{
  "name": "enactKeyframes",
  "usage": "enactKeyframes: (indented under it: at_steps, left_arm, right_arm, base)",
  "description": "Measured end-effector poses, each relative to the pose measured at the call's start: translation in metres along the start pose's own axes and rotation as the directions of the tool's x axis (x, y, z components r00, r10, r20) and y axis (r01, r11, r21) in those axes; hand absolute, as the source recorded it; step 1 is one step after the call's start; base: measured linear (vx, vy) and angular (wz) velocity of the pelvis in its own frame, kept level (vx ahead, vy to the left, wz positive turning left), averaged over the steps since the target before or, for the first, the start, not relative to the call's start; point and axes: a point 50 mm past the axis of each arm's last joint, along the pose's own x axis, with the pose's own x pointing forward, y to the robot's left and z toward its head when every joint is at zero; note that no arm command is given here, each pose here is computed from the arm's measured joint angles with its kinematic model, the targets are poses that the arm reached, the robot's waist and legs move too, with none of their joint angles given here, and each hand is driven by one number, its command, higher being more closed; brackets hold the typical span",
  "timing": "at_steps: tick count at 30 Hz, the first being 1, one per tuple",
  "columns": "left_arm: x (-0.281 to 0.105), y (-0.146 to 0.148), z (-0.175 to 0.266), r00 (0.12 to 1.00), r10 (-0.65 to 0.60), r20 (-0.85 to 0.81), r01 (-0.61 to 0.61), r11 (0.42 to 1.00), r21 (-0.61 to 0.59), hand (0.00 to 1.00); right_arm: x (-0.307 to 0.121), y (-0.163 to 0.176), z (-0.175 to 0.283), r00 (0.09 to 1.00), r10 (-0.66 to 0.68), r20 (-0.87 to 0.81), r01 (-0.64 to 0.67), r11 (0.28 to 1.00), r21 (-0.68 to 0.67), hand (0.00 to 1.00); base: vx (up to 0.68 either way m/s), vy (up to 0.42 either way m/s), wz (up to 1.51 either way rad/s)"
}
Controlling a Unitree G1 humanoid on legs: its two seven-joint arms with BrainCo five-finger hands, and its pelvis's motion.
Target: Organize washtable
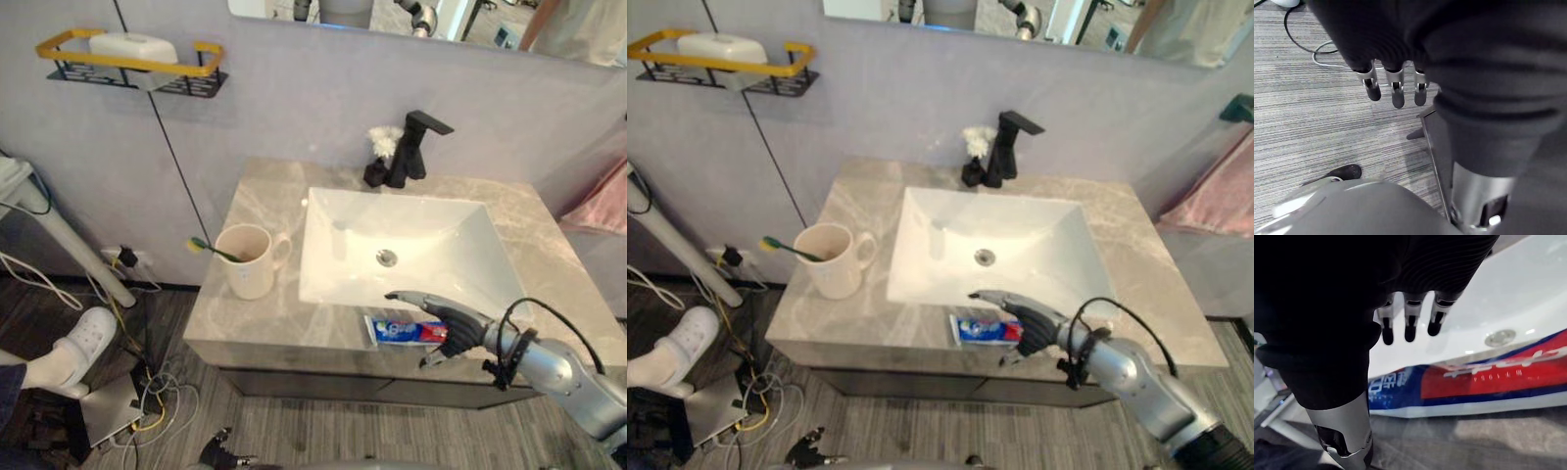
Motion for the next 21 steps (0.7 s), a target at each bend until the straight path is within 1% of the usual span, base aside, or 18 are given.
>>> enactKeyframes:
  at_steps: [4, 7, 13, 18, 21]
  left_arm:
    - [0.001, 0.000, 0.002, 1.000, -0.001, -0.001, 0.001, 1.000, 0.004, 0.00]
    - [0.001, 0.001, 0.002, 1.000, -0.001, 0.000, 0.001, 1.000, 0.004, 0.00]
    - [0.001, 0.000, 0.001, 1.000, -0.002, -0.006, 0.002, 1.000, 0.004, 0.00]
    - [0.001, 0.000, 0.001, 1.000, -0.002, -0.006, 0.002, 1.000, 0.004, 0.00]
    - [0.001, 0.000, 0.001, 1.000, -0.003, -0.008, 0.003, 1.000, 0.003, 0.00]
  right_arm:
    - [0.001, 0.007, -0.004, 0.999, 0.014, -0.044, -0.016, 0.998, -0.055, 0.00]
    - [0.001, 0.012, -0.005, 0.998, 0.013, -0.054, -0.016, 0.998, -0.060, 0.00]
    - [0.002, 0.016, -0.008, 0.996, -0.026, -0.089, 0.017, 0.994, -0.106, 0.00]
    - [-0.004, 0.010, -0.013, 0.987, -0.094, -0.127, 0.078, 0.989, -0.127, 0.00]
    - [-0.005, 0.010, -0.014, 0.986, -0.097, -0.134, 0.079, 0.988, -0.132, 0.00]
  base:
    - [0.00, 0.000, 0.00]
    - [0.00, 0.000, 0.00]
    - [0.00, 0.000, 0.00]
    - [0.00, 0.000, 0.00]
    - [0.00, 0.000, 0.00]
